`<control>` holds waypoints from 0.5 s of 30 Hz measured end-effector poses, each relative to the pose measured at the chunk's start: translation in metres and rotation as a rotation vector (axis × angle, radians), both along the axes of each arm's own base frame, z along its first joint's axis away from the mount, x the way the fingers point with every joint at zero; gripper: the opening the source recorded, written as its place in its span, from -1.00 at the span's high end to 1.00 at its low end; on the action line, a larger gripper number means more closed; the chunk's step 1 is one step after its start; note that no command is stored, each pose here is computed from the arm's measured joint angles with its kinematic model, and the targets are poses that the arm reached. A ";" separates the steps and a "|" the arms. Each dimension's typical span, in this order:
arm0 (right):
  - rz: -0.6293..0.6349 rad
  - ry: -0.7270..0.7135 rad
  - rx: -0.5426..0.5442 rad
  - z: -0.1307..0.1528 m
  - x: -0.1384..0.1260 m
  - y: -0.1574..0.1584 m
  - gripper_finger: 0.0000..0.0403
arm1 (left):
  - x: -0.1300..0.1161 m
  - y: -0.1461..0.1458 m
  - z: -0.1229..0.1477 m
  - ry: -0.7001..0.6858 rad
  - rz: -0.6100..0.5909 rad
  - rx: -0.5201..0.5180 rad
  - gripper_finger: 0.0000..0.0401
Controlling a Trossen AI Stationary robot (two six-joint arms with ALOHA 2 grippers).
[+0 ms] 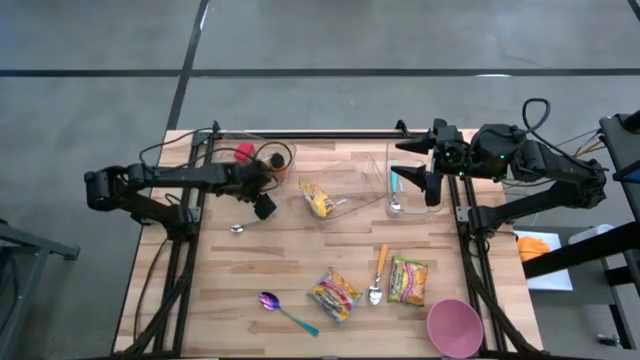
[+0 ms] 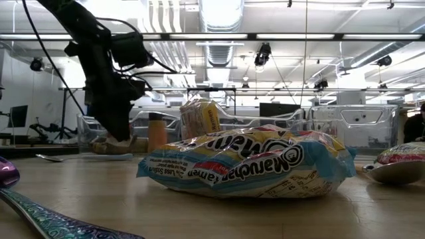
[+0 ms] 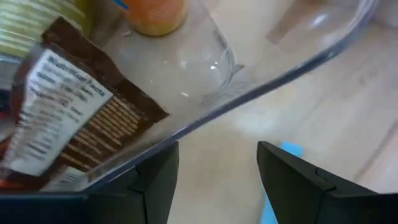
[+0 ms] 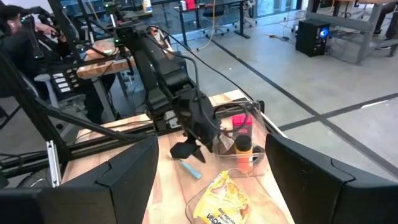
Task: Pick & Place Food Item
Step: Adjust the left transparent bin, then put the light blue spoon into the right transparent bin
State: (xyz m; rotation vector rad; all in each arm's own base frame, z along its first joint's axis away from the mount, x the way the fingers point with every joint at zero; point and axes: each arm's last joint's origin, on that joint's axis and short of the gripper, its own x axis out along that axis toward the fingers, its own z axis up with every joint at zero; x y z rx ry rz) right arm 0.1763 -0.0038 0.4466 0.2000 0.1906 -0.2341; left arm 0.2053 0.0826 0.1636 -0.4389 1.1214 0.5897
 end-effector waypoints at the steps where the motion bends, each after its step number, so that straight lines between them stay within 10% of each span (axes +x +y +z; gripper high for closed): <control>1: 0.000 0.000 0.000 0.000 0.000 0.000 -0.45 | 0.000 0.000 0.000 -0.009 -0.008 -0.020 -0.12; 7: 0.000 0.000 0.000 0.000 0.000 0.000 -0.45 | 0.002 -0.022 -0.001 -0.011 -0.171 -0.209 -0.12; 15: 0.001 0.007 -0.002 -0.001 0.000 0.000 -0.45 | -0.002 -0.060 -0.011 0.118 -0.322 -0.111 -0.12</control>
